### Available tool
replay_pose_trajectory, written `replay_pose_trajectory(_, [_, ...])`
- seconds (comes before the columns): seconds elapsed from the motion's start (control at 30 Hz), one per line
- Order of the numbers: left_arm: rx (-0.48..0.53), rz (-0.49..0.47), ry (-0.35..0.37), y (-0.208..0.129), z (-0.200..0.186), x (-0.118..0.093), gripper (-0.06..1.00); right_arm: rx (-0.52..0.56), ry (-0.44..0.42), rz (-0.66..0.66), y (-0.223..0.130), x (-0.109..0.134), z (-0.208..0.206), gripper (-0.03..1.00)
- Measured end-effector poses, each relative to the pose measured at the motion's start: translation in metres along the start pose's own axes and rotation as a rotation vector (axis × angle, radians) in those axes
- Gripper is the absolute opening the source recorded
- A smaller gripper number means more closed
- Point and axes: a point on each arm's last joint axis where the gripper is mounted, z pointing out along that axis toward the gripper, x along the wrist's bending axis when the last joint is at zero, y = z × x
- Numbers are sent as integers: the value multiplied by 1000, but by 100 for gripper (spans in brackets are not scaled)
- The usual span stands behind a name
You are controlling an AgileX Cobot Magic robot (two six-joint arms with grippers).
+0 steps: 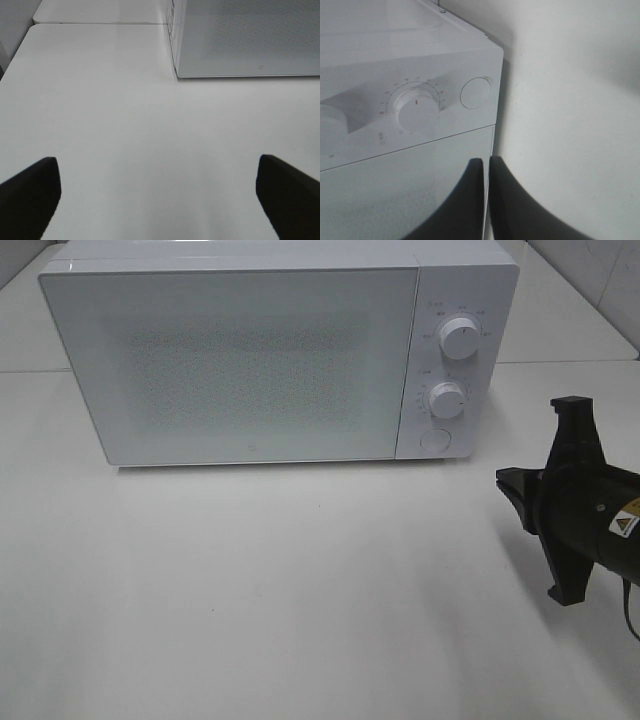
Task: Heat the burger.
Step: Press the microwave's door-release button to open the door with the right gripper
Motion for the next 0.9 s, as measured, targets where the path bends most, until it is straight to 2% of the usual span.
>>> replay_pose_trajectory(0.23, [0, 0, 0, 0, 0, 0, 98, -24, -54, 26, -1, -10, 13, 0])
replay_pose_trajectory(0.9, [0, 0, 0, 0, 0, 0, 98, -25, -35, 46, -10, 1, 67, 0])
